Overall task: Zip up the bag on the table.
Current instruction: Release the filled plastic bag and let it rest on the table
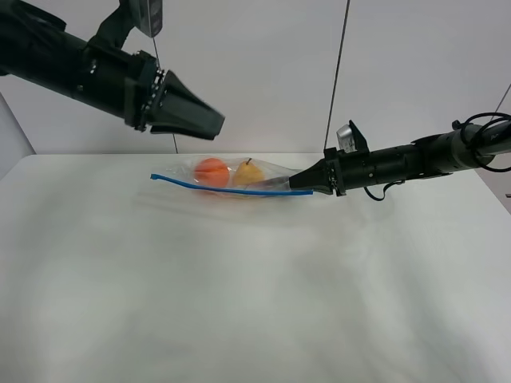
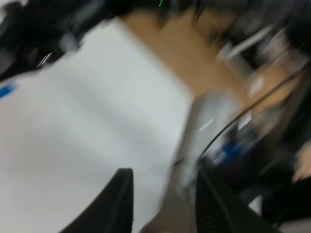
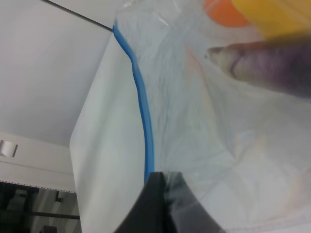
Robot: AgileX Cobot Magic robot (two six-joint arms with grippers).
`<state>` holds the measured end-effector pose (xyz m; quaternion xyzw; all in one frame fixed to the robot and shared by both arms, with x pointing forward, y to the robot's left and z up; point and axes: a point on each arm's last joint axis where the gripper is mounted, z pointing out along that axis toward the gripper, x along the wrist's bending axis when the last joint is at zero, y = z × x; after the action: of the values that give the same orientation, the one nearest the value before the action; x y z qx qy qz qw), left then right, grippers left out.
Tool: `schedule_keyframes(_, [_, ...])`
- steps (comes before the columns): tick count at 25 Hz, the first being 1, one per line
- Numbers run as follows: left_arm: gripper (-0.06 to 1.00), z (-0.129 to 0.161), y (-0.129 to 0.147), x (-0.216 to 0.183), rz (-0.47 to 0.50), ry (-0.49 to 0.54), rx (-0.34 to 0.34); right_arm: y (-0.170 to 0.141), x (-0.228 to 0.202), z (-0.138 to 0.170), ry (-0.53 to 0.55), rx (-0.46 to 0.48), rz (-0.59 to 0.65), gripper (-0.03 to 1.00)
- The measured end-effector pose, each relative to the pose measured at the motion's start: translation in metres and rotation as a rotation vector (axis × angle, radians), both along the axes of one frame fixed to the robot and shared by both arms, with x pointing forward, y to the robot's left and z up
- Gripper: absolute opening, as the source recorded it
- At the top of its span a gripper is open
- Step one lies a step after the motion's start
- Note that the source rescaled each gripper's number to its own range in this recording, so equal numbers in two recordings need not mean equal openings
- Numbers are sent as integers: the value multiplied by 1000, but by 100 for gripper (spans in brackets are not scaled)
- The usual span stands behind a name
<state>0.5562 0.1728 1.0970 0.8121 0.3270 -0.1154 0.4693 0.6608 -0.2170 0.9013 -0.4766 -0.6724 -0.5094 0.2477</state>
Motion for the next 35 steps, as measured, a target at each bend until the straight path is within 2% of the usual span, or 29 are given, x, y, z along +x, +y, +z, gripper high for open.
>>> schedule_keyframes(3, [50, 0, 21, -9, 28, -83, 307, 0, 0, 0, 1, 0, 0, 0])
schedule_keyframes(6, [50, 1, 46, -10, 193, -87, 567, 0, 0, 0, 1, 0, 0, 0])
schedule_keyframes(8, [50, 2, 60, -8, 350, -66, 680, 0, 0, 0, 1, 0, 0, 0])
schedule_keyframes(10, [50, 4, 73, -5, 525, -41, 762, 0, 0, 0, 1, 0, 0, 0])
schedule_keyframes(12, [50, 6, 83, -2, 689, -27, 804, 0, 0, 0, 1, 0, 0, 0])
schedule_keyframes(13, [50, 7, 88, -1, 740, -35, 830, 0, 0, 0, 1, 0, 0, 0])
schedule_keyframes(15, [50, 11, 93, 0, 782, -73, 861, 1, -1, 0, 1, -5, 7, 0])
schedule_keyframes(18, [50, 24, 96, -5, 806, -149, 849, 1, -2, -1, 1, -17, 19, 0])
schedule_keyframes(21, [50, 43, 96, -16, 826, -219, 789, 1, -2, -2, 1, -22, 23, 0])
schedule_keyframes(27, [50, 86, 88, -50, 841, -376, 535, 1, -2, -2, 1, -22, 24, 0])
schedule_keyframes(30, [50, 102, 86, -71, 843, -401, 425, 1, -2, -2, 1, -22, 24, 0])
schedule_keyframes(32, [50, 110, 85, -83, 834, -404, 387, 1, -2, -2, 1, -22, 24, 0])
schedule_keyframes(35, [50, 119, 87, -105, 821, -410, 373, 1, -2, -2, 1, -22, 24, 0])
